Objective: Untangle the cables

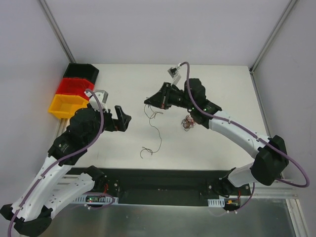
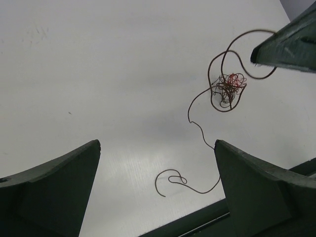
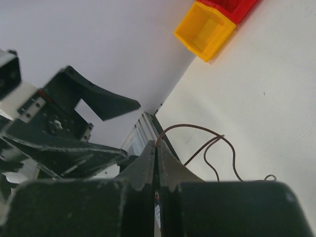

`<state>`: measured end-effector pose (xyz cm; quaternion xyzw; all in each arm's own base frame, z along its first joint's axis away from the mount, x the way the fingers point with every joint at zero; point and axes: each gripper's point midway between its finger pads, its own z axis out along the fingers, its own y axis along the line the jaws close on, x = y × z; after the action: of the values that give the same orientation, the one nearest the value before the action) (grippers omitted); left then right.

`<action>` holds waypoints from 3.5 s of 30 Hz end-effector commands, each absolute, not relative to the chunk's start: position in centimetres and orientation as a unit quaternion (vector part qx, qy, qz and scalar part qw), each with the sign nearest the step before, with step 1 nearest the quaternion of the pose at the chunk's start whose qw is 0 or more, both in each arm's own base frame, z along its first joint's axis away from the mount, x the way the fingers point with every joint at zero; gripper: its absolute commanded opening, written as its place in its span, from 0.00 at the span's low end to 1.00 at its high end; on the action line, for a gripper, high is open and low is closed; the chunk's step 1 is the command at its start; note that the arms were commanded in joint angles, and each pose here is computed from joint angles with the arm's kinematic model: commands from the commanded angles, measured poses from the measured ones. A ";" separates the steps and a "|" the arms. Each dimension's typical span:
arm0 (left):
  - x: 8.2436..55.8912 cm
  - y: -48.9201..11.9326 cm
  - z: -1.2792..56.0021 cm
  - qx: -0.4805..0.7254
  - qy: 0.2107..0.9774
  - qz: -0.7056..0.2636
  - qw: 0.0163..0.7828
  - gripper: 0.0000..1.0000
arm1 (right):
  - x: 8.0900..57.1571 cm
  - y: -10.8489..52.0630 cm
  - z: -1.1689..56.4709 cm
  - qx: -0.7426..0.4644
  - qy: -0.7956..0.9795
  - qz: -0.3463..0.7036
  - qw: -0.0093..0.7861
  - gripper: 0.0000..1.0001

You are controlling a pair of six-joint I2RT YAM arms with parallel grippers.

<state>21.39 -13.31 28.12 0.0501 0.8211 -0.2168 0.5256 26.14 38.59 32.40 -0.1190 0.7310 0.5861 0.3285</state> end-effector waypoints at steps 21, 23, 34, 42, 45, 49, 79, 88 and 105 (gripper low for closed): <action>21.8 -13.9 30.4 0.025 0.813 -0.240 0.529 0.99 | 25.5 34.8 38.7 -0.206 0.731 0.482 0.438 0.00; 21.8 -14.0 30.1 0.024 0.816 -0.241 0.525 0.99 | 25.3 35.2 37.6 -0.203 0.733 0.490 0.426 0.00; 21.9 -14.8 28.2 0.024 0.832 -0.247 0.497 0.99 | 24.8 38.0 25.8 -0.173 0.781 0.499 0.333 0.01; 22.2 -16.8 23.2 0.031 0.871 -0.252 0.420 0.99 | 25.0 38.1 20.0 -0.167 0.821 0.470 0.278 0.11; 22.1 -17.9 21.8 0.043 0.881 -0.263 0.390 0.99 | 24.1 37.6 18.4 -0.172 0.830 0.464 0.258 0.17; 22.2 -19.2 19.8 0.047 0.894 -0.273 0.353 0.99 | 22.5 37.0 16.9 -0.184 0.835 0.467 0.226 0.32; 23.8 -25.2 4.2 0.047 0.976 -0.144 0.155 0.87 | 23.7 25.6 14.0 -0.149 0.811 0.335 0.457 0.69; 24.4 -24.3 2.3 0.048 0.982 -0.059 0.170 0.47 | 23.8 25.4 14.5 -0.143 0.807 0.337 0.464 0.69; 30.1 -15.1 11.0 -0.046 0.955 -0.091 0.278 0.00 | 24.1 24.3 14.8 -0.121 0.808 0.333 0.471 0.69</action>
<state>28.19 -19.63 6.93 -0.0053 0.9695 -0.0781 0.2322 23.64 24.46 13.59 -0.1321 0.8215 0.3253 0.4492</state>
